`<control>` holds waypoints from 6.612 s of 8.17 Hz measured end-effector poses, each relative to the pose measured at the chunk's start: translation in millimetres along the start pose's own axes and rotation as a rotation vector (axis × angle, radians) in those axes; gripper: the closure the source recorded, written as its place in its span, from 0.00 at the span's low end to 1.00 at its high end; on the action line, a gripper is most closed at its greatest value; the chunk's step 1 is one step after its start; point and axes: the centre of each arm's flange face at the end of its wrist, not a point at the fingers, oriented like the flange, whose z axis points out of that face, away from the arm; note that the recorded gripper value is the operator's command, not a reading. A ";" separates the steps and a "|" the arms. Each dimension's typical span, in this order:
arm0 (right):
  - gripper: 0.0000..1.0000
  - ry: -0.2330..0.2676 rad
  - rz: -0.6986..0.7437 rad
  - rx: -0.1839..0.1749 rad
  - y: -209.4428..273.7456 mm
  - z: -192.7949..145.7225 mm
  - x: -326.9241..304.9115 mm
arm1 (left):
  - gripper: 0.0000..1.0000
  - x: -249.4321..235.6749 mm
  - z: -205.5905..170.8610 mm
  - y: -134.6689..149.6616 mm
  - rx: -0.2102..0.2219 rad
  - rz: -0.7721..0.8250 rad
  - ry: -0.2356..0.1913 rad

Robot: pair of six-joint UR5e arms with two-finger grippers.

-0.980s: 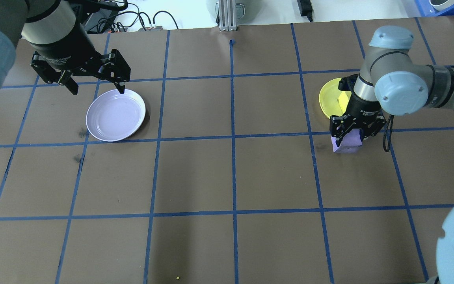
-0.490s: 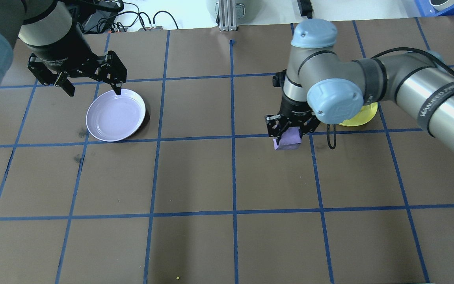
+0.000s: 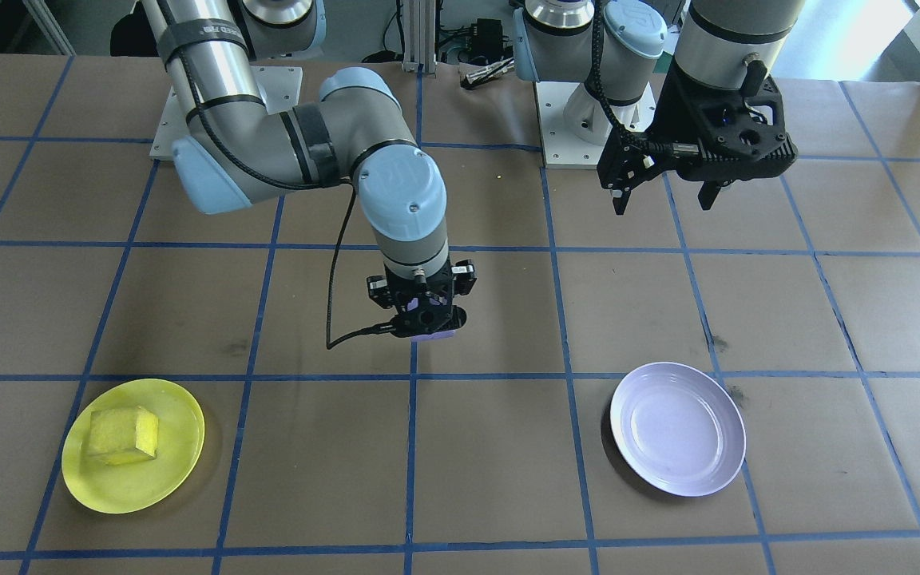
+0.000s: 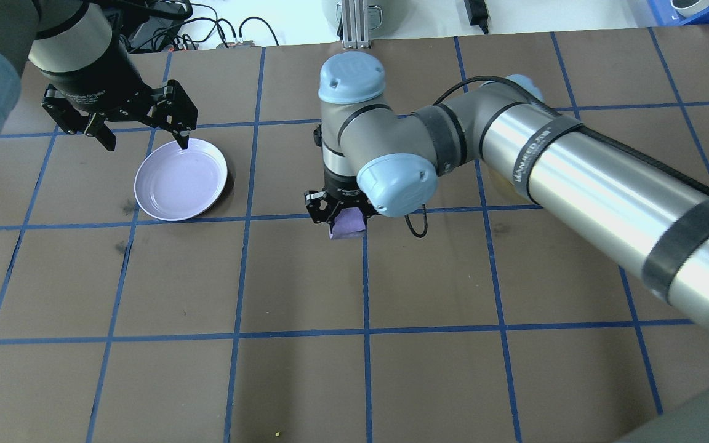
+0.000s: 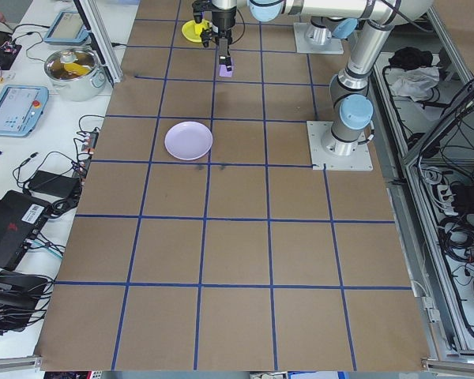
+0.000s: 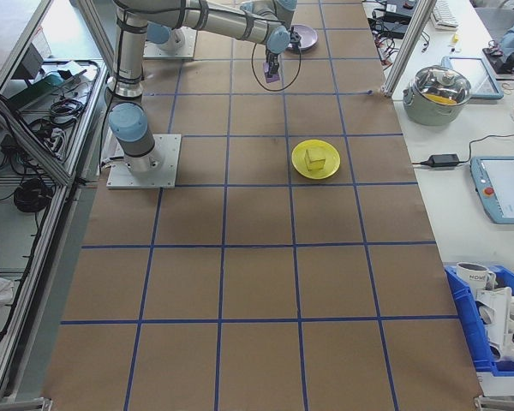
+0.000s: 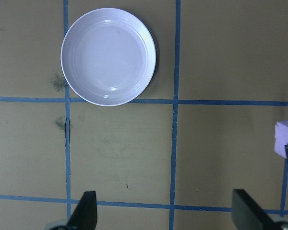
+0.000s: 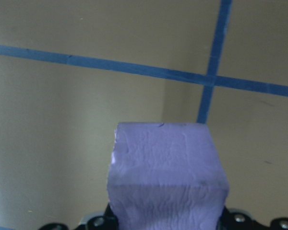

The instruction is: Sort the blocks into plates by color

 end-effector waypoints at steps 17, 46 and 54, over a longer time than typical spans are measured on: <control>0.00 0.050 0.264 0.146 50.9 -205.1 174.6 | 0.00 111.3 126.1 -60.6 -0.071 -0.040 0.138; 0.00 0.082 0.266 0.144 92.2 -231.6 177.8 | 1.00 53.5 192.3 -87.8 -0.229 -0.025 0.069; 0.00 0.082 0.265 0.144 92.2 -231.6 177.8 | 0.00 -106.6 265.1 -164.8 -0.129 0.104 0.086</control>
